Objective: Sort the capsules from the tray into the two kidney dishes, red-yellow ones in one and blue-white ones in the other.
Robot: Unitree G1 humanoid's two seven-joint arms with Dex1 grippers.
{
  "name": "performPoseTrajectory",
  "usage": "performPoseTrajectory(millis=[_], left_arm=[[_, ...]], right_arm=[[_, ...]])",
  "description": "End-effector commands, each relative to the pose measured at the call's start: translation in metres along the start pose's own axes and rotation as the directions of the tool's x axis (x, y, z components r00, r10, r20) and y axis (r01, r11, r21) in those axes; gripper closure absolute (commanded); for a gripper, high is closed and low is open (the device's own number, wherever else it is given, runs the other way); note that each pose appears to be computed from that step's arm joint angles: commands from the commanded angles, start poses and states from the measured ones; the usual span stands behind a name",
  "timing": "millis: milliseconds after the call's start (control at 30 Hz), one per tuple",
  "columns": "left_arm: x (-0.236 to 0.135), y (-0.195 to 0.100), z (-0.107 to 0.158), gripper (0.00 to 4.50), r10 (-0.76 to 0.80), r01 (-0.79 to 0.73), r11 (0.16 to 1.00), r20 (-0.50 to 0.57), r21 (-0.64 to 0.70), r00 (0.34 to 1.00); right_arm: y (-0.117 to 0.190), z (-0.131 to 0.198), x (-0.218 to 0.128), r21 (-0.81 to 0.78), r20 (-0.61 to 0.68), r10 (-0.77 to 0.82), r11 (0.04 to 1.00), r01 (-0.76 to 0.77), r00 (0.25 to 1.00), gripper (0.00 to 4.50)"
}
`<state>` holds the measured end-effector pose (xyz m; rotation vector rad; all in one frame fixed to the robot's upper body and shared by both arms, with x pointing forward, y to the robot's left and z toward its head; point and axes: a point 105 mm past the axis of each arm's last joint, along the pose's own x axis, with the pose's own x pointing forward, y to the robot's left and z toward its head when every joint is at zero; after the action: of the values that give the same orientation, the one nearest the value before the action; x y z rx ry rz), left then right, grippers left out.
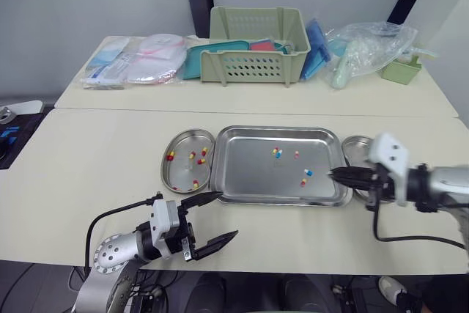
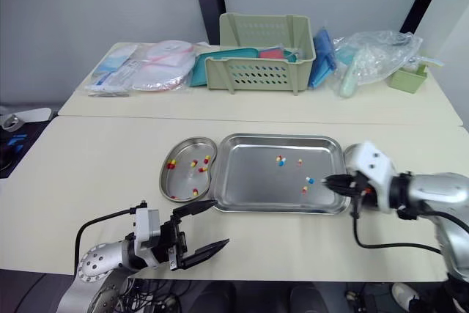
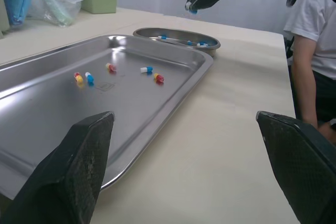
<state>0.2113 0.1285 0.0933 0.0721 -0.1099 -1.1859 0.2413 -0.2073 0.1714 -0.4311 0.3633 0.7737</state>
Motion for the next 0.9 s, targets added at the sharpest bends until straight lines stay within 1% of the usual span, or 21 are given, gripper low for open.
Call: performPoseTrajectory(millis=[33,133,200,300,467,500,533,567,600,700,767,800,900], left_arm=[[0.002,0.001,0.005,0.0,-0.027,0.026,0.999,0.038,0.025,0.999],[0.0,0.002,0.003,0.0,-0.047,0.046,0.998,0.037,0.031,0.998],[-0.001,0.002,0.002,0.0,-0.051,0.05,0.998,0.038,0.036,0.998],[-0.001,0.001,0.002,0.0,-0.057,0.055,0.997,0.04,0.045,0.998],[-0.003,-0.001,0.002,0.0,-0.06,0.058,0.997,0.045,0.053,0.997],[-0.003,-0.002,0.002,0.0,-0.059,0.057,0.997,0.046,0.055,0.997],[-0.003,-0.002,0.002,0.0,-0.057,0.054,0.997,0.048,0.057,0.997],[-0.003,-0.002,0.002,0.0,-0.053,0.05,0.997,0.05,0.057,0.997],[-0.004,-0.002,0.002,0.0,-0.05,0.047,0.997,0.051,0.057,0.997],[-0.004,-0.002,0.003,0.0,-0.038,0.035,0.998,0.06,0.061,0.997],[-0.004,-0.001,0.003,0.0,-0.026,0.022,0.998,0.067,0.064,0.997],[-0.005,-0.001,0.003,0.0,-0.021,0.017,0.998,0.069,0.064,0.997],[-0.005,-0.001,0.005,0.0,0.006,-0.011,0.998,0.081,0.063,0.997]], right_arm=[[-0.008,-0.009,-0.024,0.034,-0.012,-0.132,0.991,0.132,0.991,4.46],[-0.013,-0.029,-0.032,0.078,-0.054,-0.21,0.974,0.214,0.976,4.46],[-0.016,-0.036,-0.032,0.097,-0.063,-0.253,0.961,0.259,0.965,4.46],[-0.02,-0.041,-0.028,0.112,-0.068,-0.284,0.95,0.29,0.956,4.46],[-0.033,-0.04,-0.024,0.137,-0.031,-0.362,0.922,0.362,0.932,4.46],[-0.035,-0.04,-0.024,0.135,-0.03,-0.374,0.917,0.374,0.927,4.03],[-0.038,-0.041,-0.025,0.135,-0.029,-0.385,0.913,0.385,0.923,3.89],[-0.04,-0.041,-0.025,0.135,-0.029,-0.395,0.909,0.395,0.918,3.6],[-0.041,-0.041,-0.025,0.135,-0.028,-0.399,0.907,0.399,0.916,3.5],[-0.045,-0.039,-0.027,0.134,-0.014,-0.416,0.901,0.414,0.909,2.76],[-0.045,-0.039,-0.028,0.135,-0.009,-0.417,0.9,0.414,0.909,2.39],[-0.045,-0.039,-0.029,0.136,-0.006,-0.417,0.9,0.414,0.909,2.07],[-0.043,-0.038,-0.031,0.127,0.02,-0.406,0.907,0.401,0.914,1.29]])
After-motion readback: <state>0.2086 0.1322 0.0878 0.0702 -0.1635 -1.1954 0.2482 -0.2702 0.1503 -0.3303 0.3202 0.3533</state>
